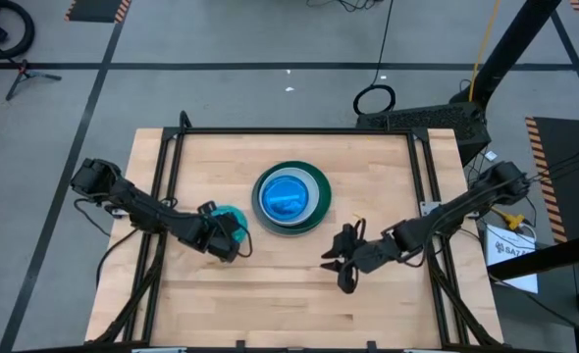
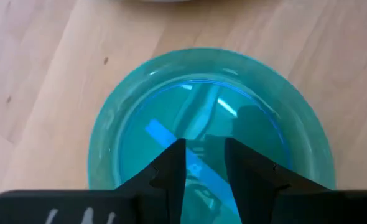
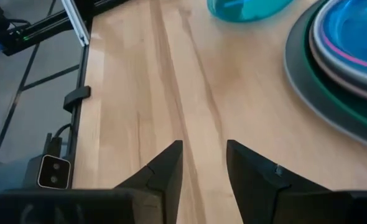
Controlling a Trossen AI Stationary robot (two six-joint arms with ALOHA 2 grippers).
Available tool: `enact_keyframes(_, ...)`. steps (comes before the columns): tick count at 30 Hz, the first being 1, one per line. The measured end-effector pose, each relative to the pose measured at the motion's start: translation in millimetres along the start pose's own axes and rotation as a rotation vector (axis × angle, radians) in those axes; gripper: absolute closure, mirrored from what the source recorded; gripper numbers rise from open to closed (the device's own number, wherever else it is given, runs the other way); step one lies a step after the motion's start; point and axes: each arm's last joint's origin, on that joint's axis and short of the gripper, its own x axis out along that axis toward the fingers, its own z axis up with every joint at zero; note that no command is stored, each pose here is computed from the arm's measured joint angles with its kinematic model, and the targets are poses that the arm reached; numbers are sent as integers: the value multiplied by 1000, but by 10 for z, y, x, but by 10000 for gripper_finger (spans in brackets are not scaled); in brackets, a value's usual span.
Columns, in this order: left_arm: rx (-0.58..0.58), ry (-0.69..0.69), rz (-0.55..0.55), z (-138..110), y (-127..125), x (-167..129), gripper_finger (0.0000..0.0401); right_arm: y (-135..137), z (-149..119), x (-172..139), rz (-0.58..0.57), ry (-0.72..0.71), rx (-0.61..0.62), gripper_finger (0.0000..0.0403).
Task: Stack plastic plates
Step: Stack the blue transparent plate on top of the blue transparent plate
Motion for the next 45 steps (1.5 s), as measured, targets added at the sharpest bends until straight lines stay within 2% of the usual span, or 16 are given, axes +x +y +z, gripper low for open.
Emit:
enact_keyframes(7, -20, -55, 42, 9, -19, 19, 283, 63, -85, 116, 16, 7, 3, 287)
enact_keyframes(17, -2, -8, 59, -81, -202, 223, 283, 103, -139, 137, 25, 19, -19, 287)
enact_keyframes(22, -51, -44, -23, -54, -331, 224, 284, 102, -138, 138, 25, 18, -19, 287)
enact_keyframes(26, -101, -55, -110, 17, -457, 126, 283, 104, -136, 138, 27, 17, -22, 287)
enact_keyframes(29, -136, -116, -200, 104, -580, 34, 283, 104, -137, 138, 27, 17, -20, 287)
enact_keyframes(32, -119, -133, -245, 140, -663, -64, 283, 107, -132, 138, 29, 13, -14, 287)
enact_keyframes(34, -80, -122, -230, 148, -685, -166, 283, 108, -117, 138, 13, -17, 19, 287)
enact_keyframes(37, 5, -97, -130, 143, -649, -302, 283, 102, -92, 137, -27, -75, 65, 287)
enact_keyframes(41, 73, -101, 20, 153, -559, -403, 283, 82, -69, 142, -54, -99, 53, 287)
enact_keyframes(45, 115, -145, 129, 153, -442, -480, 283, 89, 72, 167, -78, -139, 19, 287)
